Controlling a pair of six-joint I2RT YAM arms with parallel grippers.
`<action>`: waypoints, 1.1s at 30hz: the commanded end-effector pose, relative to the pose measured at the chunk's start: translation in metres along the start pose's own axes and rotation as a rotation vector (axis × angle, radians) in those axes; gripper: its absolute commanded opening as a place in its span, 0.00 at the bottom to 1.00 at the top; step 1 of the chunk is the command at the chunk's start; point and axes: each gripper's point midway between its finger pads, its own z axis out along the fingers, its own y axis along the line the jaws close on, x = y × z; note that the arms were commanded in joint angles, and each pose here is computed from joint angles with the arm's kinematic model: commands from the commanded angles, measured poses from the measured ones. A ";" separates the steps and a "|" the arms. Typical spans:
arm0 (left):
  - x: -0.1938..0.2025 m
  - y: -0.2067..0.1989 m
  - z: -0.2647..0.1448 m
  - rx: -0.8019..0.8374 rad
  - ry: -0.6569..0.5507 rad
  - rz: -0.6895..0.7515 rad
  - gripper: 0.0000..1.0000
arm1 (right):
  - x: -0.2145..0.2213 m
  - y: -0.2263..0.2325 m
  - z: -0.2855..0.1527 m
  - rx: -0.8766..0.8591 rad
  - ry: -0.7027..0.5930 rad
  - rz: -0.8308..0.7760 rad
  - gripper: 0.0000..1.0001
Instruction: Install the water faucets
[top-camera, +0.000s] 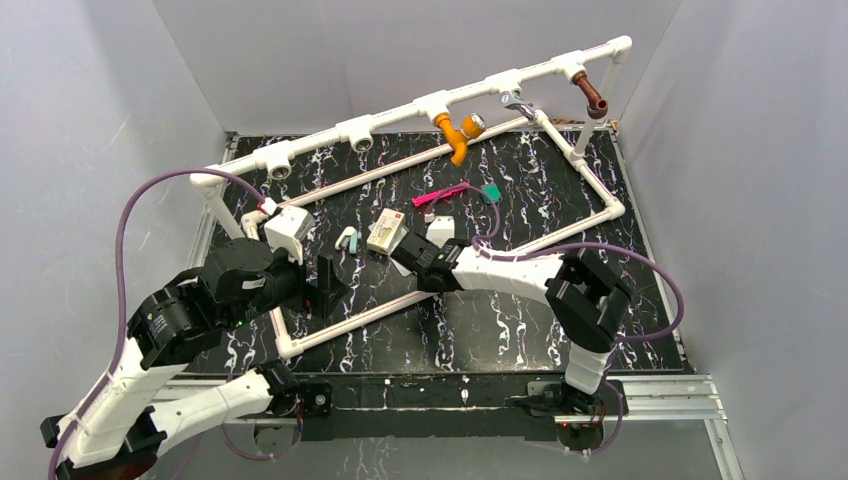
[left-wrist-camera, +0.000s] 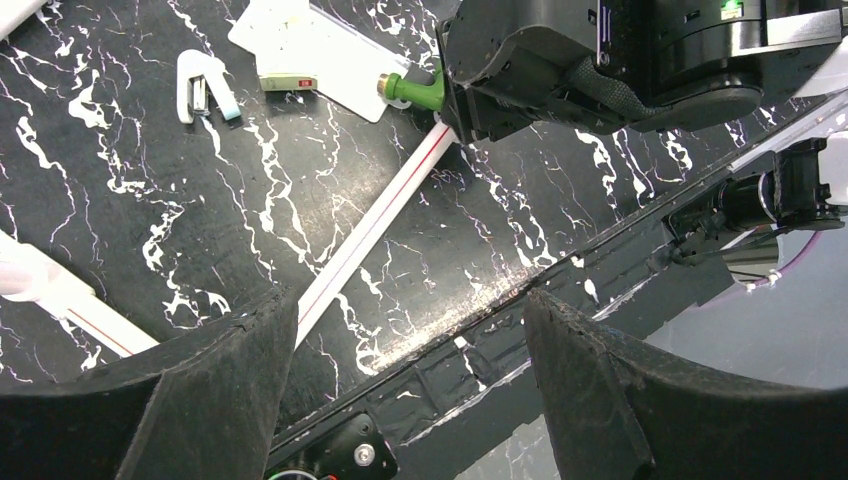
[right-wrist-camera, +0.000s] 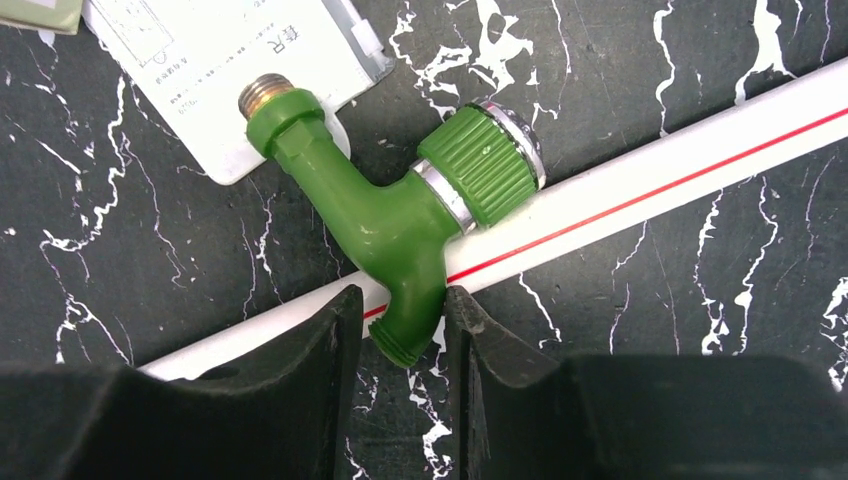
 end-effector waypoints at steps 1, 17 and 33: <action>0.001 0.005 -0.002 -0.019 -0.002 0.019 0.80 | -0.008 0.001 -0.005 0.036 -0.028 -0.018 0.42; -0.004 0.002 -0.007 -0.002 -0.039 -0.016 0.80 | -0.003 -0.008 -0.014 0.050 -0.013 -0.052 0.01; -0.016 0.008 -0.006 -0.057 -0.085 -0.104 0.80 | -0.032 -0.020 -0.068 -0.058 -0.120 0.032 0.01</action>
